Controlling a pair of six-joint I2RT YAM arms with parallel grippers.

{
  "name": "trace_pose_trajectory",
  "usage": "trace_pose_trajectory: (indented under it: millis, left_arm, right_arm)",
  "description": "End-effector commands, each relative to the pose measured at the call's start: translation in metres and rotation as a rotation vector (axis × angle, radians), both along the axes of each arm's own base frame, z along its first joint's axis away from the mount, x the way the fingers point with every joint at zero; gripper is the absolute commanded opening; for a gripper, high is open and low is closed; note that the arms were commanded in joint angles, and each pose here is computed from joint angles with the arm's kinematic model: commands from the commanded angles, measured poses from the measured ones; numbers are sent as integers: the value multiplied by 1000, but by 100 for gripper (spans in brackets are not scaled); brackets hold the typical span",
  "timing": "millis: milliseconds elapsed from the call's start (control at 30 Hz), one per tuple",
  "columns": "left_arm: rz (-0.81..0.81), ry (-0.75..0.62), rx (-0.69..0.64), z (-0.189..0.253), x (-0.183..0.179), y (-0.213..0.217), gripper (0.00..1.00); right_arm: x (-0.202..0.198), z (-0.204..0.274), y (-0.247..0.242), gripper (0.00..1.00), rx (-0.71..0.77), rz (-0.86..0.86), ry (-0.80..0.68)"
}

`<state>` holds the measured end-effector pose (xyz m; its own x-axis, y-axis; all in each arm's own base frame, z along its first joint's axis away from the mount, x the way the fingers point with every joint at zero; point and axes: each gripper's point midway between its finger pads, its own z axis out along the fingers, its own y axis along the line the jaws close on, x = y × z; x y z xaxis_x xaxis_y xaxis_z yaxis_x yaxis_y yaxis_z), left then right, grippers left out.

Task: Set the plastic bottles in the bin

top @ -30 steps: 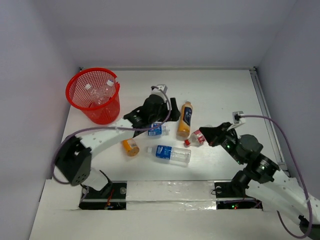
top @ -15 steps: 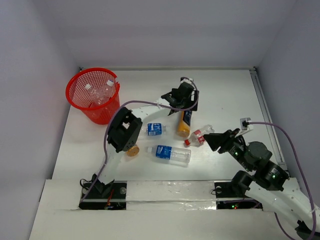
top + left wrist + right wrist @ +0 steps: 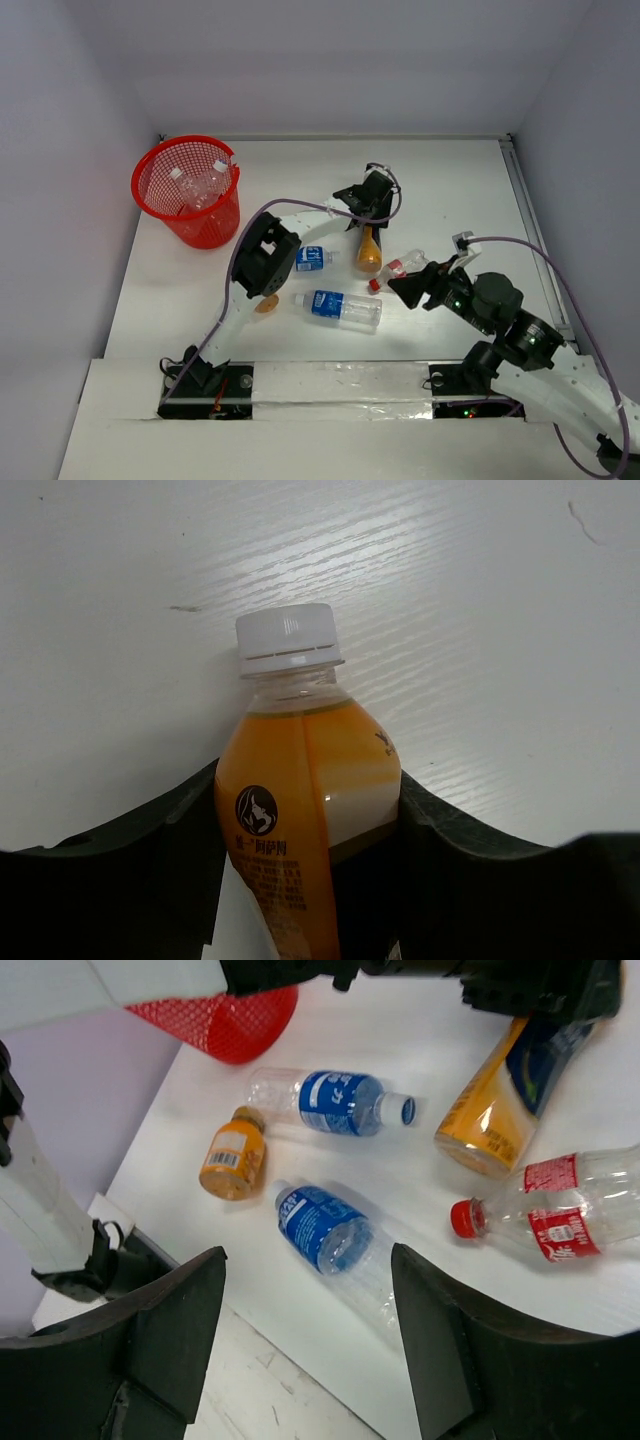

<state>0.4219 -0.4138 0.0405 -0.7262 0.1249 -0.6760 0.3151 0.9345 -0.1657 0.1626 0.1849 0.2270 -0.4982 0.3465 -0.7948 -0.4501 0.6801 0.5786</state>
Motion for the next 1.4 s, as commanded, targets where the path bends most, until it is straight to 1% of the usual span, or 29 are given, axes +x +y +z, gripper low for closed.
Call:
trace_pose_trajectory:
  millis: [0, 33, 67, 100, 133, 167, 200, 233, 267, 300, 333, 400, 433, 467, 500, 533, 567, 633, 667, 700, 733, 767, 800, 867, 900, 1000, 1033, 1133, 1367]
  left_arm:
    - [4, -96, -97, 62, 8, -8, 33]
    - [1, -125, -129, 86, 7, -7, 33]
    - [-3, -140, -148, 99, 5, -7, 33]
    - [-10, -164, -178, 117, 4, -8, 33]
    - [-15, -198, -216, 148, -1, -3, 33]
    - [-21, -219, -238, 164, -3, -2, 33]
    - [-16, -242, -260, 182, -2, 5, 33]
    - [-19, -285, -303, 218, -11, 13, 33]
    - [-9, -304, -321, 233, -10, 23, 33]
    - [5, -320, -334, 247, -8, 36, 33]
    - [17, -367, -377, 282, -14, 52, 33]
    - [52, -398, -395, 308, -16, 78, 33]
    - [95, -442, -419, 336, -16, 105, 33]
    - [121, -457, -419, 346, -15, 120, 33]
    - [135, -454, -420, 353, -17, 135, 33]
    - [183, -488, -434, 372, -15, 167, 33]
    - [204, -497, -433, 378, -16, 181, 33]
    - [266, -528, -410, 391, -22, 218, 33]
    - [330, -549, -378, 393, -16, 246, 33]
    - [361, -542, -353, 385, -16, 261, 34]
    - [388, -569, -352, 393, -22, 279, 34]
    - [416, -571, -344, 390, -21, 292, 34]
    - [459, -568, -339, 382, -17, 316, 34]
    - [493, -582, -339, 382, -20, 337, 34]
    - [539, -591, -327, 380, -18, 358, 34]
    - [578, -581, -318, 371, -11, 383, 34]
    - [620, -590, -301, 369, -7, 400, 34]
    - [702, -618, -278, 367, -1, 431, 34]
    - [832, -693, -193, 362, 8, 467, 34]
  right_arm:
    - [-8, 2, 19, 72, -8, 114, -16]
    - [-8, -5, 26, 69, -26, 150, -3]
    - [-13, -8, 32, 56, -31, 196, 9]
    - [-14, -11, 37, 49, -35, 221, 14]
    - [-13, -17, 44, 42, -49, 245, 19]
    - [-16, -19, 49, 32, -50, 285, 22]
    - [-16, -21, 54, 27, -53, 303, 24]
    - [-14, -20, 58, 24, -55, 317, 9]
    - [-15, -26, 65, 19, -75, 345, 27]
    - [-13, -27, 68, 19, -86, 351, 26]
    - [-13, -27, 72, 19, -99, 367, 14]
    - [-10, -35, 84, 22, -151, 397, 35]
    - [-11, -28, 86, 27, -153, 403, 16]
    - [-4, -42, 91, 42, -212, 394, 40]
    - [-4, -48, 101, 50, -256, 414, 54]
    - [-2, -53, 104, 66, -299, 419, 54]
    - [5, -57, 105, 72, -342, 386, 56]
    - [6, -66, 118, 83, -430, 405, 70]
    - [10, -70, 120, 88, -472, 399, 62]
    - [14, -75, 121, 91, -510, 381, 65]
    - [19, -84, 127, 93, -566, 390, 71]
    - [21, -90, 129, 94, -591, 396, 79]
    - [19, -96, 134, 95, -616, 417, 84]
    - [19, -112, 141, 95, -692, 448, 112]
    - [17, -117, 144, 95, -714, 467, 117]
    - [17, -136, 148, 96, -778, 506, 150]
    - [14, -140, 150, 96, -793, 529, 149]
    - [15, -154, 153, 97, -833, 554, 171]
    - [17, -180, 154, 95, -914, 565, 234]
